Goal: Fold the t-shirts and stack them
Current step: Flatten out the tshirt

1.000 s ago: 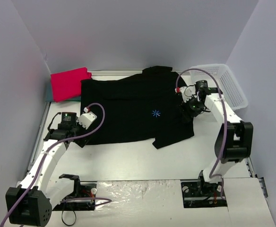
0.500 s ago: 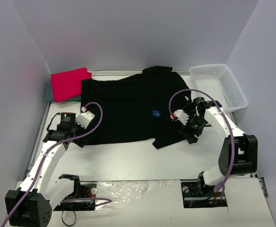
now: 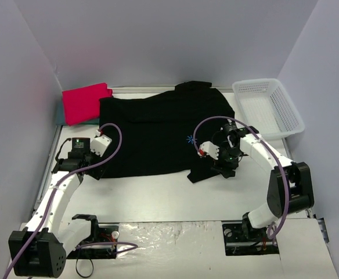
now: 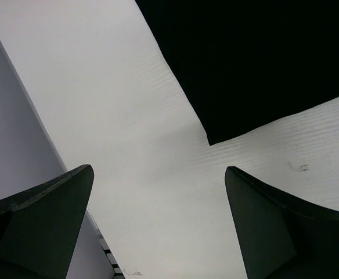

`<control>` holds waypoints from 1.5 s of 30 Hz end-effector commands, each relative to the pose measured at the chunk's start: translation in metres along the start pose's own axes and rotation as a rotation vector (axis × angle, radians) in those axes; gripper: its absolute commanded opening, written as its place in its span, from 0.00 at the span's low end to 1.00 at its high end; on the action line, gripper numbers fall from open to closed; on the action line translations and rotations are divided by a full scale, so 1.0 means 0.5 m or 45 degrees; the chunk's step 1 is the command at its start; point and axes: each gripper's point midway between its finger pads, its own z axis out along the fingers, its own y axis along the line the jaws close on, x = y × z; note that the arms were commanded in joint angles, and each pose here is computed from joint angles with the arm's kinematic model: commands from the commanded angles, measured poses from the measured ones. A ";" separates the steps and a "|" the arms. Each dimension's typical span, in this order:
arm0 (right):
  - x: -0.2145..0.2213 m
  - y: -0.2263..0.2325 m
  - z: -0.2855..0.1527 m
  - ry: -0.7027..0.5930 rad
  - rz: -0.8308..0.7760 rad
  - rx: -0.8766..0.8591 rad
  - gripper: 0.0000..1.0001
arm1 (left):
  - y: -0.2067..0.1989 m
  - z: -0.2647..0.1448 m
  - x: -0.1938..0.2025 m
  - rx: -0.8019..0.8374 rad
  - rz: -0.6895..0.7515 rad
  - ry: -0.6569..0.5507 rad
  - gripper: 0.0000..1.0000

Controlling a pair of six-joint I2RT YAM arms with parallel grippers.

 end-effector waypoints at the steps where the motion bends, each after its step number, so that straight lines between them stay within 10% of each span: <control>1: -0.003 0.005 0.024 0.033 -0.006 -0.032 0.59 | 0.021 -0.006 -0.010 -0.046 -0.036 -0.013 0.96; 26: -0.016 -0.018 0.129 0.143 0.026 0.007 0.53 | 0.021 -0.005 -0.002 -0.033 -0.053 -0.005 0.96; 35: 0.003 -0.012 0.148 0.212 0.084 0.077 0.20 | 0.022 -0.008 -0.005 -0.035 -0.053 -0.015 0.96; 45: -0.002 0.027 0.097 0.198 0.065 0.018 0.07 | 0.023 -0.010 -0.006 -0.037 -0.050 -0.018 0.96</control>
